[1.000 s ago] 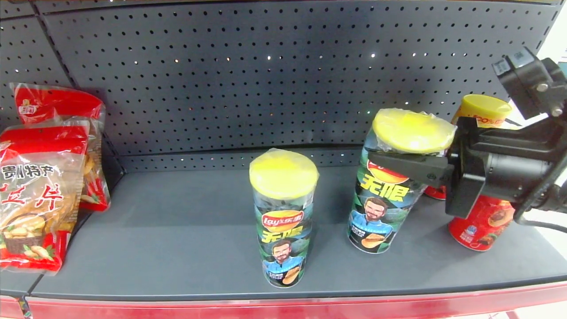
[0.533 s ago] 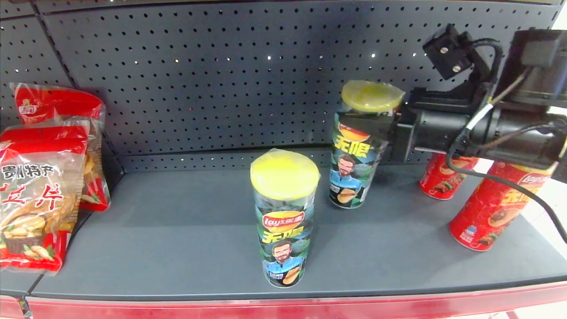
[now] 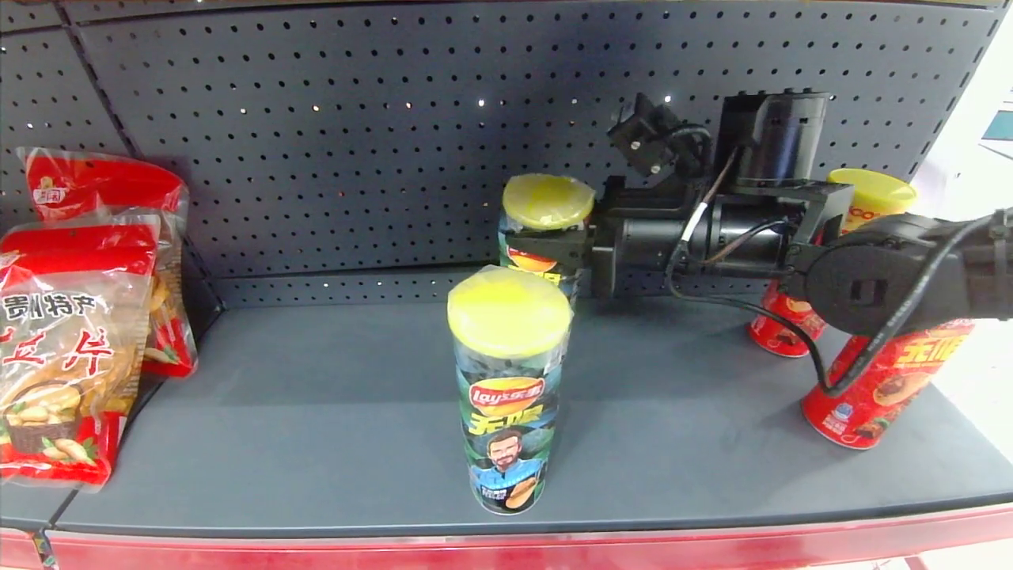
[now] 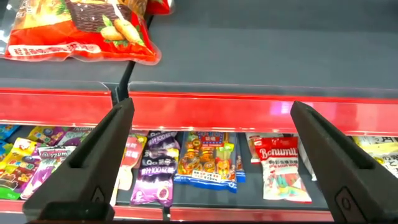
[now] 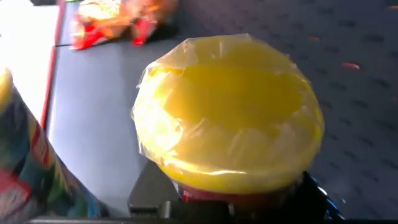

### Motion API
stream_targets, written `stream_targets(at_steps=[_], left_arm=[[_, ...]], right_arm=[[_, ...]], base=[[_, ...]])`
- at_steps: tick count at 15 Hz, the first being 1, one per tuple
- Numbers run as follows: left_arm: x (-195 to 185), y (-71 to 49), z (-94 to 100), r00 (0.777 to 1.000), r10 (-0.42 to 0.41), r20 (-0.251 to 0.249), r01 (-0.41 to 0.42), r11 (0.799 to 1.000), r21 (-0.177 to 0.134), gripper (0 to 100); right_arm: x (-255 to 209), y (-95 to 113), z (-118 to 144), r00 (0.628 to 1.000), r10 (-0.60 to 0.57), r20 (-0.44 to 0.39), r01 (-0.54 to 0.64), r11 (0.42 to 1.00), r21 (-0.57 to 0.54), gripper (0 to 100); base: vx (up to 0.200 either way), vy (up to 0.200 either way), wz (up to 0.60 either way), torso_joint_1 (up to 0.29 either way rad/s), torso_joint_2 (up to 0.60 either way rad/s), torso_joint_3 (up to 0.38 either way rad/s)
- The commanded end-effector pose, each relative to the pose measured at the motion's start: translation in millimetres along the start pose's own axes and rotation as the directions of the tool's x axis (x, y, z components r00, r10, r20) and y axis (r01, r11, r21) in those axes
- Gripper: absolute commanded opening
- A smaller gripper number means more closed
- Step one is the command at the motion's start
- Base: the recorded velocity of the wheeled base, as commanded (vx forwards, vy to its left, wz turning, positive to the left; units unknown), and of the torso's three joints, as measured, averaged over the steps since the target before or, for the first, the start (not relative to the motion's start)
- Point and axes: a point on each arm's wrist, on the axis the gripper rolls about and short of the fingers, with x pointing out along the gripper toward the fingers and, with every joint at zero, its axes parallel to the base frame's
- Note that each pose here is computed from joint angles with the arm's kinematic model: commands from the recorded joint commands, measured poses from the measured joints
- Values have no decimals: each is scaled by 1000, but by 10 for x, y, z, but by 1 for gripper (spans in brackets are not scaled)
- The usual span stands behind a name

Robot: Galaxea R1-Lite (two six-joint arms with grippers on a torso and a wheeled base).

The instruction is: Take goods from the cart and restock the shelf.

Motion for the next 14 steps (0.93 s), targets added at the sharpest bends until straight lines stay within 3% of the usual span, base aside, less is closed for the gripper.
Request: stream_targets(at_steps=[1, 14], left_arm=[[3, 0, 0, 1000, 0, -4, 0, 1000, 0, 100], [3, 0, 0, 1000, 0, -4, 0, 1000, 0, 100]], right_arm=[[196, -6, -34, 999, 32, 10, -32, 999, 1, 0], [320, 75, -107, 993, 117, 13, -117, 993, 19, 0]], base=[[0, 0, 0, 0, 0, 0], [0, 0, 0, 0, 0, 0]])
